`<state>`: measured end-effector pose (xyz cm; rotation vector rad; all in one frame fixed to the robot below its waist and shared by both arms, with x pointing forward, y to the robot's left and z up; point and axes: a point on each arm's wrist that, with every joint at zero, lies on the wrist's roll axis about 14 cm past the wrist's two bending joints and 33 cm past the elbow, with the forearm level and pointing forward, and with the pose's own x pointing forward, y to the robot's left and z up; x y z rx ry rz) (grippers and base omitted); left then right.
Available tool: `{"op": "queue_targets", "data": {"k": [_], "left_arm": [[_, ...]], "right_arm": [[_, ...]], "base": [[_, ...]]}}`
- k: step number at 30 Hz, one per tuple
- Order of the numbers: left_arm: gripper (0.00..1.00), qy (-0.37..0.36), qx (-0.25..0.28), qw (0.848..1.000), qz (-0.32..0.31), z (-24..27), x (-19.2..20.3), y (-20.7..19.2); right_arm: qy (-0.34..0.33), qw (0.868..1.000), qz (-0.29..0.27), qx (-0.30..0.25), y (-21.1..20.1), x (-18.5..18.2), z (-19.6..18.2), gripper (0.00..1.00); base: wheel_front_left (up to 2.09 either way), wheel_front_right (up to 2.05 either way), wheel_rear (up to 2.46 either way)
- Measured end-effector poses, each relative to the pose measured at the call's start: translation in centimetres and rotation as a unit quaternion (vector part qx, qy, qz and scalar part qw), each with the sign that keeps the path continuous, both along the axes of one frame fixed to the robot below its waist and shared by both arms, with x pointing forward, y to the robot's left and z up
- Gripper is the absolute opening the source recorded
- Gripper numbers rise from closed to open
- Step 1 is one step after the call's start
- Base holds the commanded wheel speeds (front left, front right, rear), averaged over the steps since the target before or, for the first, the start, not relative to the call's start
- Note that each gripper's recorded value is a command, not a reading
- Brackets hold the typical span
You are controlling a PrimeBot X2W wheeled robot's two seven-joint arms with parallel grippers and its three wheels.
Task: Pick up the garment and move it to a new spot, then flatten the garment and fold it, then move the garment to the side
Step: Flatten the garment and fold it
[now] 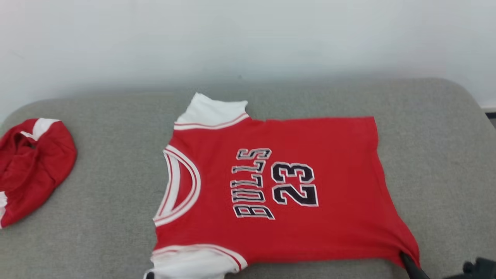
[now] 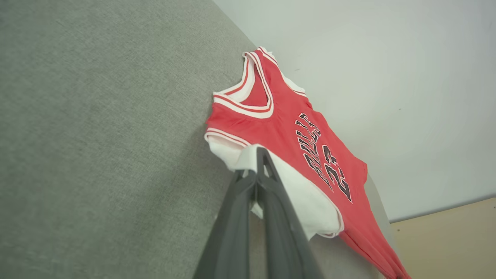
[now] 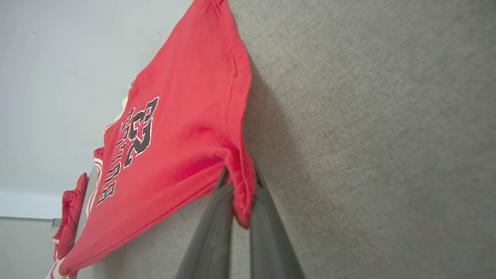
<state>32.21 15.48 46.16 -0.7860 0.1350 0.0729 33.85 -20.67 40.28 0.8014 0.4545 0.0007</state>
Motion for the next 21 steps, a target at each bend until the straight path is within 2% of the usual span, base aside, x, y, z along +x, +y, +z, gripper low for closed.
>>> {"op": "queue_targets", "data": {"k": [5, 9, 16, 21], "left_arm": [[0.0, 0.011, -0.004, 1.0, 0.001, -0.7, -2.4, -0.1], [0.0, 0.017, 0.006, 1.0, -0.019, -1.2, -2.9, -0.9], [0.0, -0.013, 0.022, 0.998, -0.052, 0.1, -0.7, -1.7], [0.0, -0.036, 0.053, 0.994, -0.092, 1.7, 1.6, -2.3]], "right_arm": [[0.024, 1.0, -0.009, -0.018, -1.4, -2.6, -1.2, 0.0], [0.031, 0.999, -0.009, -0.008, -0.9, -2.7, -1.4, 0.0], [0.031, 0.999, -0.012, 0.041, 0.6, -2.4, -0.5, 0.0], [0.028, 0.996, -0.013, 0.078, 1.3, -1.6, 0.6, 0.0]], "base": [[0.0, 0.0, 0.0], [0.0, 0.0, 0.0], [0.0, 0.0, 0.0], [0.0, 0.0, 0.0]]}}
